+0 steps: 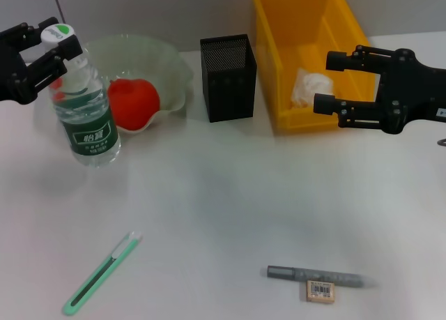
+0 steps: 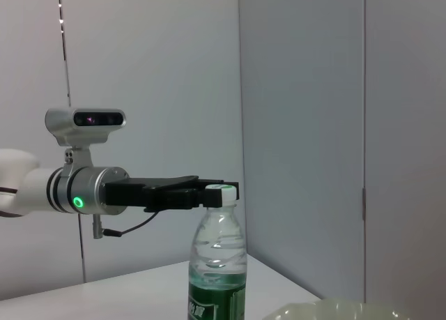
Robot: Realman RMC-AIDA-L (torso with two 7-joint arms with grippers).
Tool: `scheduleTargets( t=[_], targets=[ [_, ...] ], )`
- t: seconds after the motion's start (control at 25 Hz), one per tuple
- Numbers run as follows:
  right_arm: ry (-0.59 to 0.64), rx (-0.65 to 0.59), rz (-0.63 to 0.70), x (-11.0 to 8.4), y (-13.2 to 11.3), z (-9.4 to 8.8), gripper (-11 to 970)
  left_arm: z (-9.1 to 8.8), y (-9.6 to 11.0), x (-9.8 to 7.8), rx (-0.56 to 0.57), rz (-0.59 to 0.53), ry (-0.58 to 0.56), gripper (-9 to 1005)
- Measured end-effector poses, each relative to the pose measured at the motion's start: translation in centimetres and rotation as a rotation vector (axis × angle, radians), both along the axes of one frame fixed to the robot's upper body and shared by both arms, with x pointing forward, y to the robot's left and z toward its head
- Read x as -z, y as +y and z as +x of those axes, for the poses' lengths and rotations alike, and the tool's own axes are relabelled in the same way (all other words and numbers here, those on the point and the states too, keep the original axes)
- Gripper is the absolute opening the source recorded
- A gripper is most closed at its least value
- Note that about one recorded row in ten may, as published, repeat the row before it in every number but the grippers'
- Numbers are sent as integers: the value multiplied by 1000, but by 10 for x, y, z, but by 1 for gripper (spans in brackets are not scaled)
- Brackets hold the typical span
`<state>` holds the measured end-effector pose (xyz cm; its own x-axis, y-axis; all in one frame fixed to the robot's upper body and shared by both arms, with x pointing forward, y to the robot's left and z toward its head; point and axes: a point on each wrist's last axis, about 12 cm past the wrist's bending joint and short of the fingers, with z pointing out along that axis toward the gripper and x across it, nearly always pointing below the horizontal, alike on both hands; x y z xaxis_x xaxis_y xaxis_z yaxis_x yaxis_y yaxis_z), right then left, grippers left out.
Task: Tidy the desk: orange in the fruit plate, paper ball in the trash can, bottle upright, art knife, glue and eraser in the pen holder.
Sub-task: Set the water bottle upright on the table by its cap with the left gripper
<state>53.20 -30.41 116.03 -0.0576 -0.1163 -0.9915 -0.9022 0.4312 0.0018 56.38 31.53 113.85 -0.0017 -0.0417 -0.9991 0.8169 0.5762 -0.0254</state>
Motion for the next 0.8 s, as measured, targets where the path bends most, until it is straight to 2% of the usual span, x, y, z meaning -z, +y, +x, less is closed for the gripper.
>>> scheduleTargets(
  t=[0.44,0.8],
  targets=[
    [0,-1,-10,-1,0,2,755,-15,8,15,-29,23,-1,429],
    [-2,-3,-14,-2,1,3,756,-15,6,23,-45,36,14,430]
  ],
)
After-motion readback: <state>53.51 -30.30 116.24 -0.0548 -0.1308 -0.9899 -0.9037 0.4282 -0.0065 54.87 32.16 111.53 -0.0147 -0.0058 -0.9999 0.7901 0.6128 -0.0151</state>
